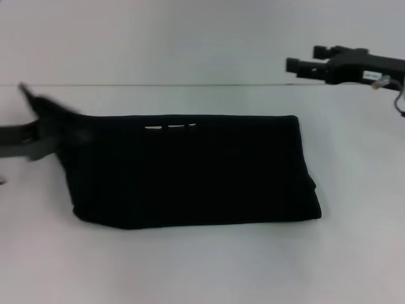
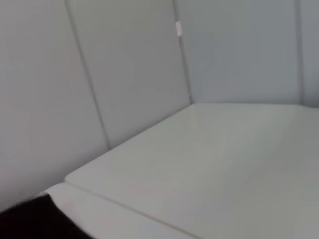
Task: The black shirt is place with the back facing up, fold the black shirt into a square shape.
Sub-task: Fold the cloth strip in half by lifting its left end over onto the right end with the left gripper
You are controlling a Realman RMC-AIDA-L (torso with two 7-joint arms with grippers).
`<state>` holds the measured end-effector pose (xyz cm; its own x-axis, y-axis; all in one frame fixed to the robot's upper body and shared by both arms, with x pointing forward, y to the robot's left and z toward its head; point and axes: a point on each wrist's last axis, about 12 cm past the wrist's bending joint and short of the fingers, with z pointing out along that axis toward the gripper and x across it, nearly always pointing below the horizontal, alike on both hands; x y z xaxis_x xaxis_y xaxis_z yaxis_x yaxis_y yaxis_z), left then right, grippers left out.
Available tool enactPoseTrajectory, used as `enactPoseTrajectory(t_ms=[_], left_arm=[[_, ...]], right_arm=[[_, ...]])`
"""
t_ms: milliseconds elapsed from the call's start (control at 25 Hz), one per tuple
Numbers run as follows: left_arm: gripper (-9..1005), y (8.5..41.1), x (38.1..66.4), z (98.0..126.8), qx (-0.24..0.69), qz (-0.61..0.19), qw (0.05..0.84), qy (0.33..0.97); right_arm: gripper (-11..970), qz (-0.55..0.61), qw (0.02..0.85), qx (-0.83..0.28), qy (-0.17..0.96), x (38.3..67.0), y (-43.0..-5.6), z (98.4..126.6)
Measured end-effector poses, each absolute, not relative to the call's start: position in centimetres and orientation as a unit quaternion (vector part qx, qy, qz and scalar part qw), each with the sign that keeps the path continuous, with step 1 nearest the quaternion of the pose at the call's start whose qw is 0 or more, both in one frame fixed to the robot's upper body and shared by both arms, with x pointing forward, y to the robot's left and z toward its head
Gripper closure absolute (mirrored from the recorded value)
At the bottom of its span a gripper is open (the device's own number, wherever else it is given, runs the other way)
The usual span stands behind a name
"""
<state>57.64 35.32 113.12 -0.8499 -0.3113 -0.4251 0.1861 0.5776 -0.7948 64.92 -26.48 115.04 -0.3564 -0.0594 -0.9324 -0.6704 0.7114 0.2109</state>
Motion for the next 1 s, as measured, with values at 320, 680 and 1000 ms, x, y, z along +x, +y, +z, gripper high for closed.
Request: enactPoseTrajectory(t_ms=[320, 680, 1000], left_arm=[[916, 20.7, 62.6, 113.9, 0.085, -0.517, 0.236, 0.819], [906, 11.5, 59.5, 108.5, 0.062, -0.570, 0.220, 0.789], [897, 11.6, 57.1, 108.0, 0.097, -0.615, 0.230, 0.748]], right_arm=[[75, 0.290, 0.546, -0.191, 0.763, 63.9, -31.2, 115.6], [76, 0.276, 0.541, -0.201, 0.768, 63.4, -33.3, 115.9], [77, 0.288, 0.511, -0.198, 0.785, 63.3, -33.0, 115.4]])
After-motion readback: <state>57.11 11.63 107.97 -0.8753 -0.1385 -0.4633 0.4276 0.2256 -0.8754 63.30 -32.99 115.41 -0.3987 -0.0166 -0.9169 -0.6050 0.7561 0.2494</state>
